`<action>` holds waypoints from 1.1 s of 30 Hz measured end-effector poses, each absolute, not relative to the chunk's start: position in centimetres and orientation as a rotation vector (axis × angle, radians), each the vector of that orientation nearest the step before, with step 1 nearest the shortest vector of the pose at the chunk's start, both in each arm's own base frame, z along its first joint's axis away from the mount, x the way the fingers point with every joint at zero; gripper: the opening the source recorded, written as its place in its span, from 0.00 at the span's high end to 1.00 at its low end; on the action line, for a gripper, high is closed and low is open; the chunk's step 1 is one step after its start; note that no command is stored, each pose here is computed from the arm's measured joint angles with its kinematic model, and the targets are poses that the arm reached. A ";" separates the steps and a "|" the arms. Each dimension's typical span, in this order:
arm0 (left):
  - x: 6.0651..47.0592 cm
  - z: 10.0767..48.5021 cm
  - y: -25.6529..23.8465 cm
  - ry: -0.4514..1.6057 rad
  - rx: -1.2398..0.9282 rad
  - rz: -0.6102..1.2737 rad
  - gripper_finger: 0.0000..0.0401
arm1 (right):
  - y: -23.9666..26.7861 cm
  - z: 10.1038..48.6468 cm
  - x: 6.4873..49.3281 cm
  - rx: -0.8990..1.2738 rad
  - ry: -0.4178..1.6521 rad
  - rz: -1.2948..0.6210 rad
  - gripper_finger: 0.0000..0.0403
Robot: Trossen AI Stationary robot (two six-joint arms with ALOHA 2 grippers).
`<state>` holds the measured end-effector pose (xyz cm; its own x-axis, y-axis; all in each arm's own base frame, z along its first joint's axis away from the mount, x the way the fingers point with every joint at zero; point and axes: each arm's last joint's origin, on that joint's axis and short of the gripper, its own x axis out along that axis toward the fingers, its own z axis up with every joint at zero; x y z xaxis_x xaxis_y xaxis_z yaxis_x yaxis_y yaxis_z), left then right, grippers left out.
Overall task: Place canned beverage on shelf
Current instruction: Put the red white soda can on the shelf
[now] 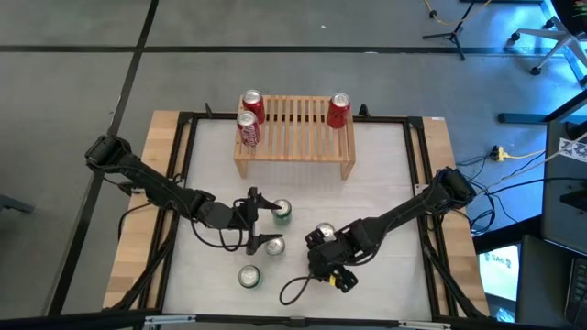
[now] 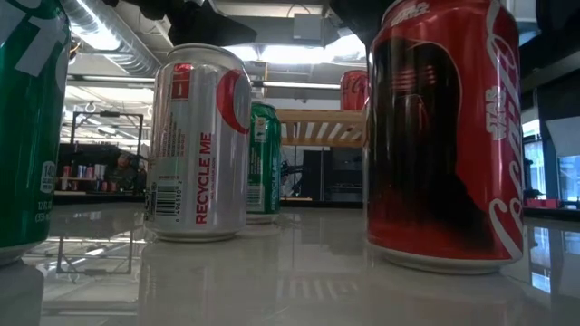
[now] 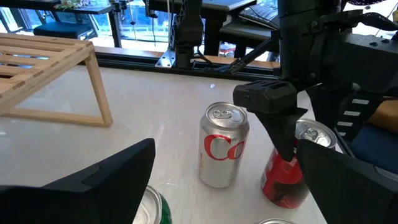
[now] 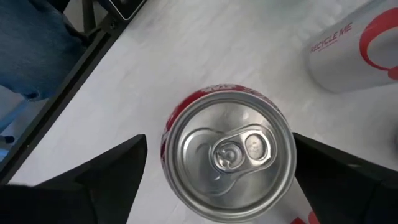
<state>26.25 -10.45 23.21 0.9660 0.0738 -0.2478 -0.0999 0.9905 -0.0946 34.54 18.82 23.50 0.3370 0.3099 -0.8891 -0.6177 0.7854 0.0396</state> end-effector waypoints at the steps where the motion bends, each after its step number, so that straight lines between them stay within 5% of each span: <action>1: 26.2 23.2 -10.4 0.246 -0.107 0.088 0.05 | 18.8 23.5 34.5 -0.332 1.067 0.617 0.09; 10: 26.3 23.2 -10.4 0.246 -0.107 0.088 0.05 | 18.8 23.5 34.6 -0.321 1.066 0.612 0.29; 19: 26.3 23.2 -10.4 0.246 -0.107 0.088 0.05 | 18.8 23.5 34.6 -0.201 1.102 0.503 0.21; 33: 26.2 23.2 -10.5 0.246 -0.107 0.088 0.05 | 18.4 23.5 34.8 0.098 1.130 0.147 0.24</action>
